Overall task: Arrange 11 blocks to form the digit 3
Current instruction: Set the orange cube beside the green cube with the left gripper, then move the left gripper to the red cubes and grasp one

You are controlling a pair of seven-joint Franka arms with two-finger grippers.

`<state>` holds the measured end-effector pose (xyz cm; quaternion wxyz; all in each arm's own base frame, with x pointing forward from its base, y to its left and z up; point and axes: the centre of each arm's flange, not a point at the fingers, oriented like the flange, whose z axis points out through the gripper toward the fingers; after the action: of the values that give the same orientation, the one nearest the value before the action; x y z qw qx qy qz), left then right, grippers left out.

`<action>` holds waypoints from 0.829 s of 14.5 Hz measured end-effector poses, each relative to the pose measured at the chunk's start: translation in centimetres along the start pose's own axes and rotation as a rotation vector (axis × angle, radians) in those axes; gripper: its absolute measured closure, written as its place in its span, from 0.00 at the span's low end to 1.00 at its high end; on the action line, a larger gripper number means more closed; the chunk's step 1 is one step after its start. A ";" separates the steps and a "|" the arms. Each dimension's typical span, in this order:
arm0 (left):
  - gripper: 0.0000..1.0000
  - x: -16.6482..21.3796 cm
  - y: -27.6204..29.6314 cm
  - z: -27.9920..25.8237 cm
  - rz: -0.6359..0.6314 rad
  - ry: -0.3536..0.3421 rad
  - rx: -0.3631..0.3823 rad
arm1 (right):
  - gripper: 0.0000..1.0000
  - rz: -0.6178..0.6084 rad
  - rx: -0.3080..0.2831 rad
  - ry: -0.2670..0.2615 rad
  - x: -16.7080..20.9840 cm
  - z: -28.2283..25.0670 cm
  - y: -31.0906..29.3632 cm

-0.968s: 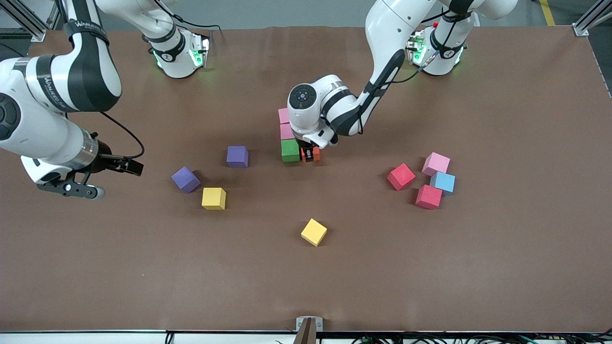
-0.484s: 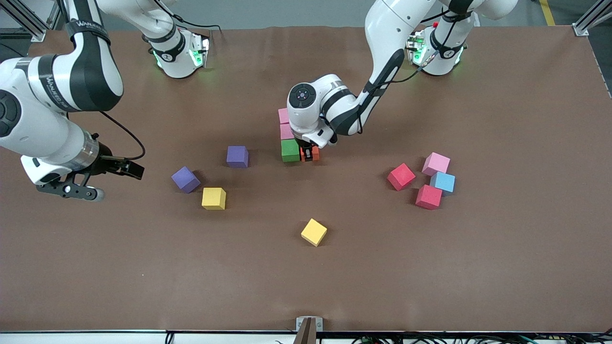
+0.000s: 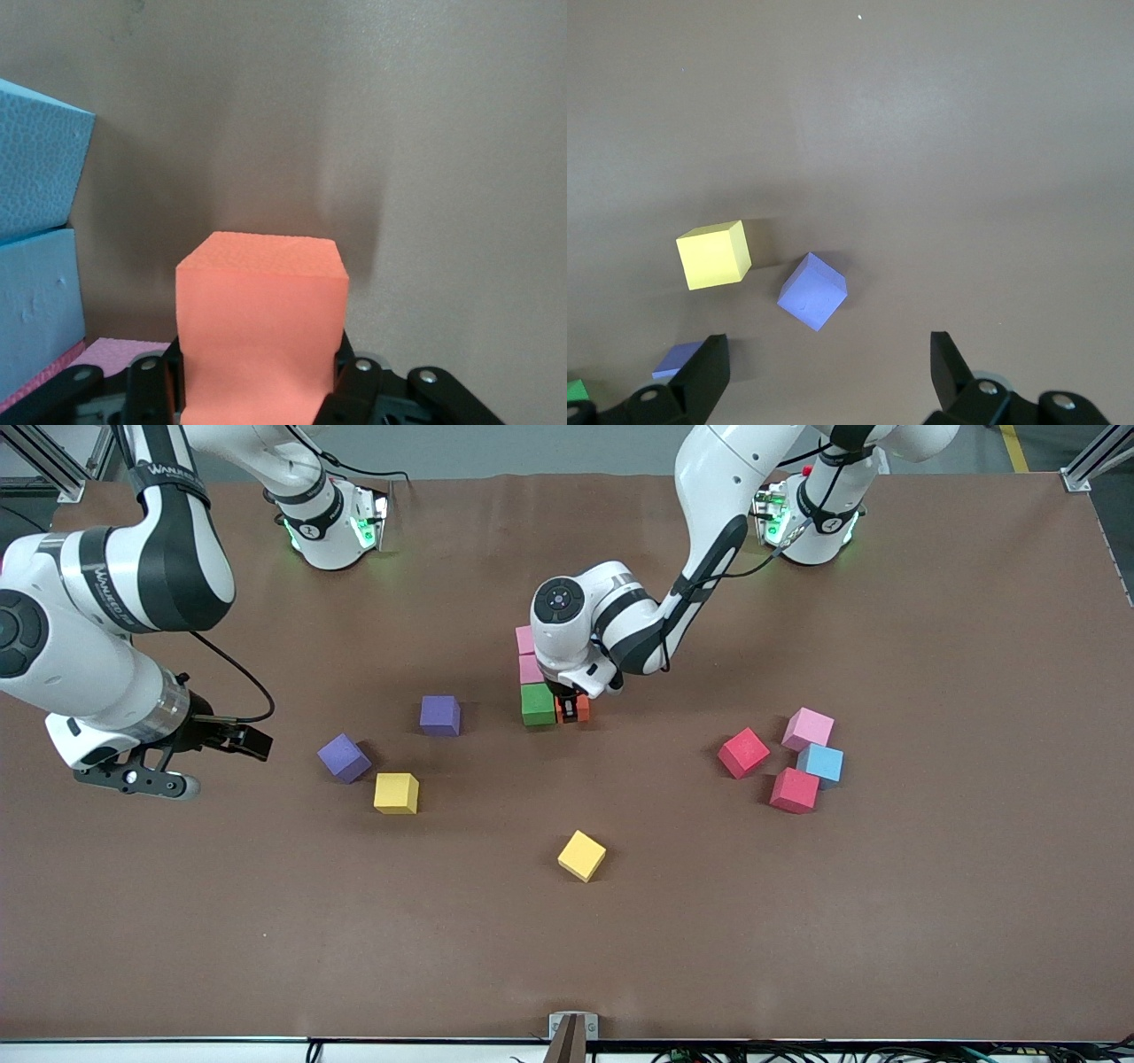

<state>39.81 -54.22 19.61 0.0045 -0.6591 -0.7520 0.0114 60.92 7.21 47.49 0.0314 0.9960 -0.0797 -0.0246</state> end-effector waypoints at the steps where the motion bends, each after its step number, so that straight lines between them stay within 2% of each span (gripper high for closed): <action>1: 0.41 0.0 0.0 0.0 0.000 0.000 0.000 | 0.00 -0.001 0.001 0.003 0.0 0.0 -0.1; 2: 0.37 0.0 0.0 0.1 0.000 0.001 0.001 | 0.00 -0.001 0.002 0.005 0.0 0.0 -0.1; 6: 0.01 0.2 -0.6 0.7 0.006 0.011 0.011 | 0.00 -0.003 0.005 0.016 0.1 -0.1 -0.2; 12: 0.00 0.5 -0.5 -1.2 0.005 0.043 0.016 | 0.00 -0.017 0.012 0.040 0.1 -0.5 -1.1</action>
<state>39.25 -53.78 20.79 0.0259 -0.6610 -0.7500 0.0035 61.25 8.34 47.91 0.0268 0.9971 -0.0705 -0.0043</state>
